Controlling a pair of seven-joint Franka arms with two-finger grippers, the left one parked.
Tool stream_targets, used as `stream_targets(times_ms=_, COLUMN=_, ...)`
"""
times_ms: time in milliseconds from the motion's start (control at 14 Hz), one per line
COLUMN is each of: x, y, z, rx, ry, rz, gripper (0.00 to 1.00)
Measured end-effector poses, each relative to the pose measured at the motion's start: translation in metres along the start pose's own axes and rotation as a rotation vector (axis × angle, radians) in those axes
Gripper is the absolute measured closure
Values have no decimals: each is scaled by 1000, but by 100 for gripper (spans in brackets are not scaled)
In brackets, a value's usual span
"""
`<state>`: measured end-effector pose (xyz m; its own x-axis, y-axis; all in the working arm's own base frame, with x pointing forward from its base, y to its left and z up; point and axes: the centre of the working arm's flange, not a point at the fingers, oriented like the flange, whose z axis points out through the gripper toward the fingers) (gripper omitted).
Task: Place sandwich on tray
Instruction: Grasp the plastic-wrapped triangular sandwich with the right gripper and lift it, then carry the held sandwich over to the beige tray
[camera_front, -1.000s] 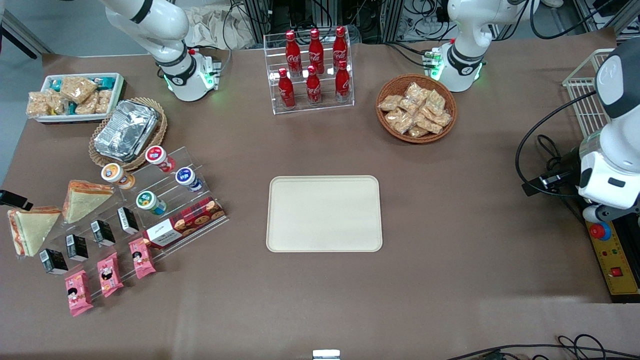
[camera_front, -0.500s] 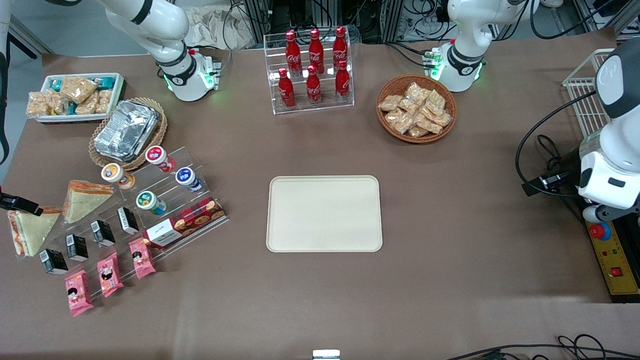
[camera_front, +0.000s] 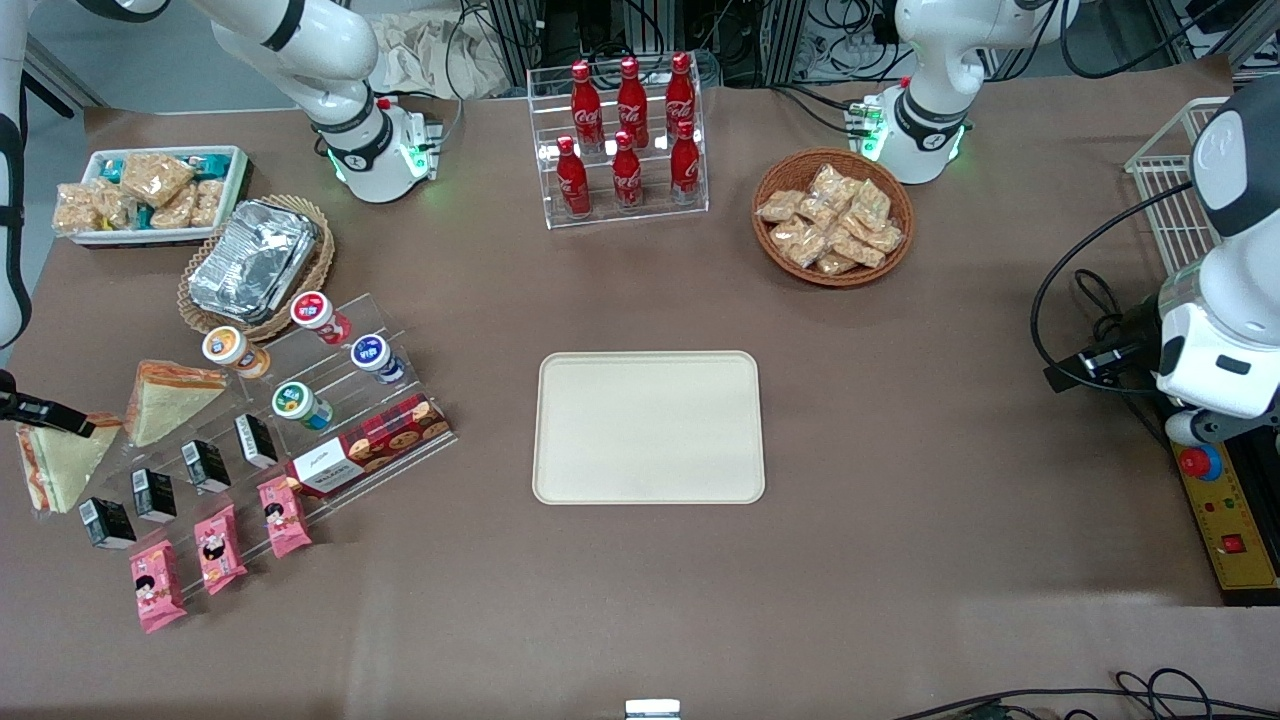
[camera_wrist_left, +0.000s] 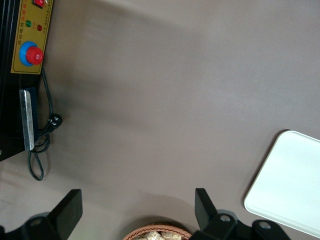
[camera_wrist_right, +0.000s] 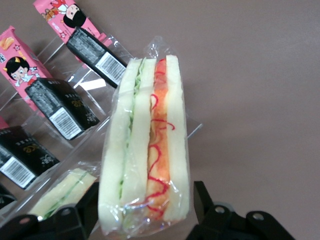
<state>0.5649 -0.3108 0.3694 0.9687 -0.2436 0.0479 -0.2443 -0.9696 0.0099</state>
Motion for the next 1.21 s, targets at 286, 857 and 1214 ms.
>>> stream_targets(times_ms=286, x=0, y=0, z=-1, rx=0, ry=1, rz=-1, gripper=59)
stream_targets(times_ms=857, x=-3, y=-7, z=-119, rx=31, ry=29, rz=-22, gripper=72)
stream_targets(times_ms=1214, x=-10, y=-80, z=-200, rx=66, ry=13, rz=24, gripper=72)
